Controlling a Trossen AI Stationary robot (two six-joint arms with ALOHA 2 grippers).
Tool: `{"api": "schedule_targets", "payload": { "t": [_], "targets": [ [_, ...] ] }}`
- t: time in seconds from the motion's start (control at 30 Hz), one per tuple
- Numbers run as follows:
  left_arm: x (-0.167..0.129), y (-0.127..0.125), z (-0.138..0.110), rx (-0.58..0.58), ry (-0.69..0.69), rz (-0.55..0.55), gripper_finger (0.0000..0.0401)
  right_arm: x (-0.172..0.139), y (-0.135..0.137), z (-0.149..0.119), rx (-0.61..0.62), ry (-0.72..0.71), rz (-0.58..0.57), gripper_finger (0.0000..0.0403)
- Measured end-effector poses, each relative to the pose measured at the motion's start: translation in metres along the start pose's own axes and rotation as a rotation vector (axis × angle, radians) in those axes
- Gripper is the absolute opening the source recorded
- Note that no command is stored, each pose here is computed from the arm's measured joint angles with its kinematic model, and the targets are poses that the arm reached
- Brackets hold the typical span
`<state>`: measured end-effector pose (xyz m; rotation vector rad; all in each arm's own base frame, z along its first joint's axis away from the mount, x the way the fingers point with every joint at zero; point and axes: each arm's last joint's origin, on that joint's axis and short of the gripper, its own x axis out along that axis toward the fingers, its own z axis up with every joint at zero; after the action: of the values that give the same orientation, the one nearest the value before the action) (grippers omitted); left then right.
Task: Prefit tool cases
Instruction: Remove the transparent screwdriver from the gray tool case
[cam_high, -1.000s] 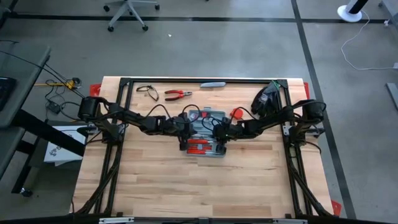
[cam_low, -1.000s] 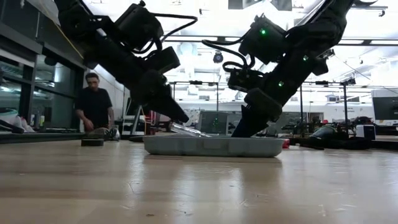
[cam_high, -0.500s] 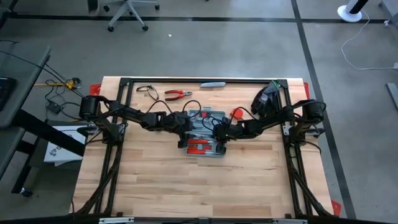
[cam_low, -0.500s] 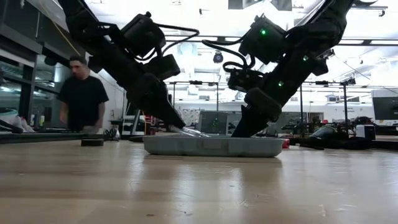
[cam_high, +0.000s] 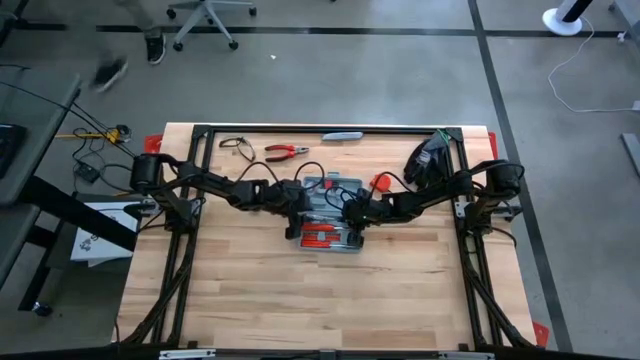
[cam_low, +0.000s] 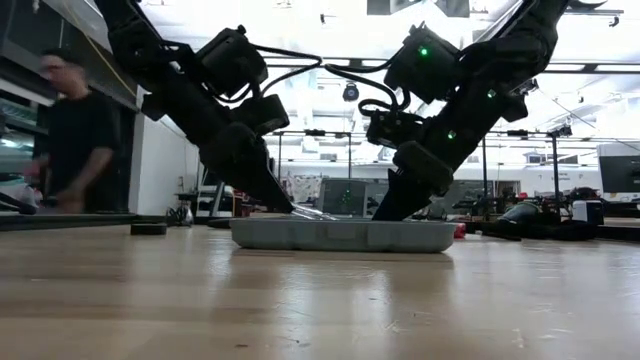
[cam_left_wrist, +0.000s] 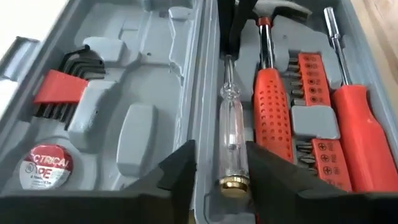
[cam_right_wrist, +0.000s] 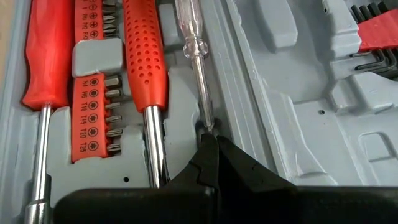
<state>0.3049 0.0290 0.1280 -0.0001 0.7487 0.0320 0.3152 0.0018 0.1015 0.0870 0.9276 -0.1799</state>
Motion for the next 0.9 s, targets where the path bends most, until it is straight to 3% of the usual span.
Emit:
{"api": "schedule_targets", "payload": {
  "t": [0.13,0.57,0.9],
  "targets": [
    [0.002,0.0,-0.002,0.002,0.017,-0.009,0.0033,0.0,0.0,0.0,0.0,-0.001,0.001,0.0],
    [-0.007,-0.004,0.003,0.011,0.0,0.016,0.0031,-0.002,0.0,0.001,-0.007,-0.007,0.002,0.0],
    [-0.062,-0.012,0.006,0.021,0.137,0.16,0.0031,-0.015,-0.002,0.005,-0.007,-0.017,-0.03,0.0]
  ]
}}
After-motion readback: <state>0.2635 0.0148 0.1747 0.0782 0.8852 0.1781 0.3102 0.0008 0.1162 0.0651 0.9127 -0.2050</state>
